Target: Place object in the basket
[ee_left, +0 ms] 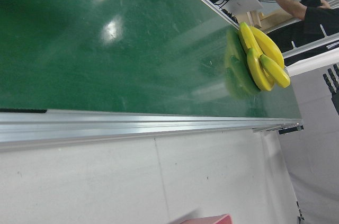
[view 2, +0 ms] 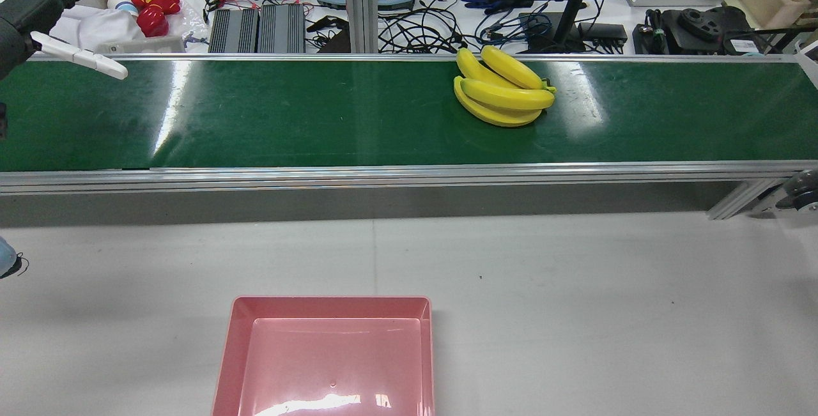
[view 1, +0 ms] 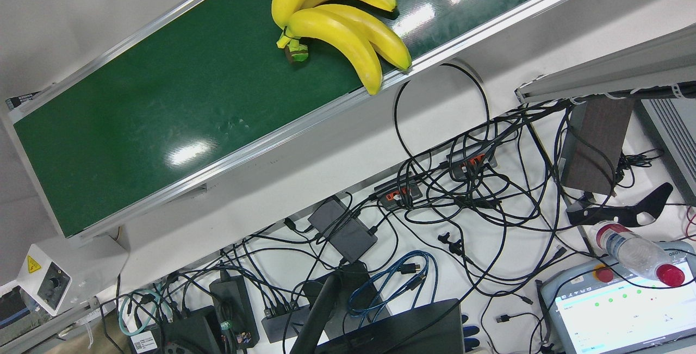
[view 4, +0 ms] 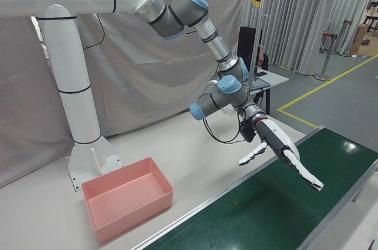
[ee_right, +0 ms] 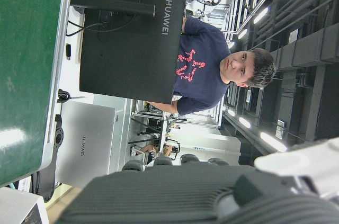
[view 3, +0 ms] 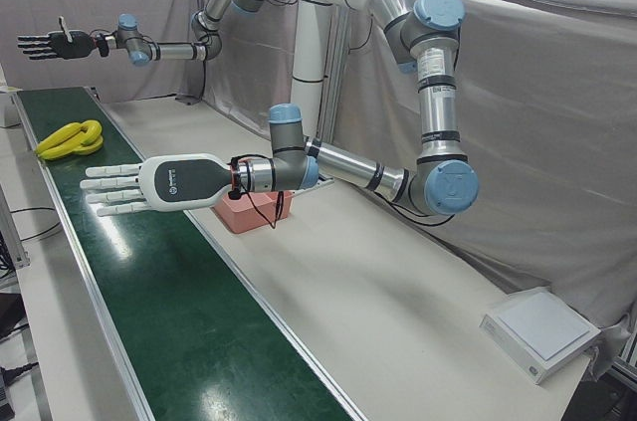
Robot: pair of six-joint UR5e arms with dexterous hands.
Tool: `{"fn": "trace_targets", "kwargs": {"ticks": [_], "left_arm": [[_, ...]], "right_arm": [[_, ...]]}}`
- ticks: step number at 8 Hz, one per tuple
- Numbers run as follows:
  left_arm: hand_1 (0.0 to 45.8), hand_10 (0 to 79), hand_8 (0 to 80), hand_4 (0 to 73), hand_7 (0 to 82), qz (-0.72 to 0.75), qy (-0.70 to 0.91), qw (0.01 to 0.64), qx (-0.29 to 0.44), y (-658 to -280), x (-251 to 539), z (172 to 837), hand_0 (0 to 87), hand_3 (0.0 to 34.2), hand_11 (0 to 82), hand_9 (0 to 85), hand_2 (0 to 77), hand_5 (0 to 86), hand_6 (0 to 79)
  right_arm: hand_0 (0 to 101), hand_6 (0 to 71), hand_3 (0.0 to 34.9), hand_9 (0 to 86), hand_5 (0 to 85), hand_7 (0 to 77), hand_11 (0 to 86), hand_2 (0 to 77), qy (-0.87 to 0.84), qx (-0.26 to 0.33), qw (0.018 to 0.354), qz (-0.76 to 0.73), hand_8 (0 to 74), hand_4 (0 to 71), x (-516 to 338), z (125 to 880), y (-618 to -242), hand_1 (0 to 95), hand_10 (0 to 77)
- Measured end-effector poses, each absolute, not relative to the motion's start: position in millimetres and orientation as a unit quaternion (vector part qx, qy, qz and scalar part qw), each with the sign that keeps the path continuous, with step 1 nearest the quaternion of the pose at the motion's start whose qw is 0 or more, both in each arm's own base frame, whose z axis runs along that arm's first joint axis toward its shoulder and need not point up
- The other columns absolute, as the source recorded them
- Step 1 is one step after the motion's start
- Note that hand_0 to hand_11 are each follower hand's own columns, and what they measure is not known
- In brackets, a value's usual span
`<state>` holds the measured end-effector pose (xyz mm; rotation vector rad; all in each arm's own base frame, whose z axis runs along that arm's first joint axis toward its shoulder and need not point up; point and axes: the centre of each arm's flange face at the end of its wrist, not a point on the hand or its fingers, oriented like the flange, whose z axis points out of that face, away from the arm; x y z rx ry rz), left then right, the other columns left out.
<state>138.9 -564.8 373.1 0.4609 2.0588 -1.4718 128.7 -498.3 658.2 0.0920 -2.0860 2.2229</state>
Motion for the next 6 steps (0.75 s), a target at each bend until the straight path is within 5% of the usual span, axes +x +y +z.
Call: {"fn": "trace_targets", "kwargs": {"ticks": [6], "left_arm": [[21.8, 0.5, 1.6, 3.8, 0.5, -0.533, 0.761, 0.310, 0.204, -549, 135, 315, 60.2, 2.1, 3.3, 3.8, 0.0, 0.5, 0.5]], "right_arm": [[0, 0.0, 0.0, 0.0, 0.0, 0.5, 0.0, 1.1, -0.684, 0.031, 0.045, 0.728, 0.0, 0.0, 129, 657, -498, 0.0, 0.0]]}}
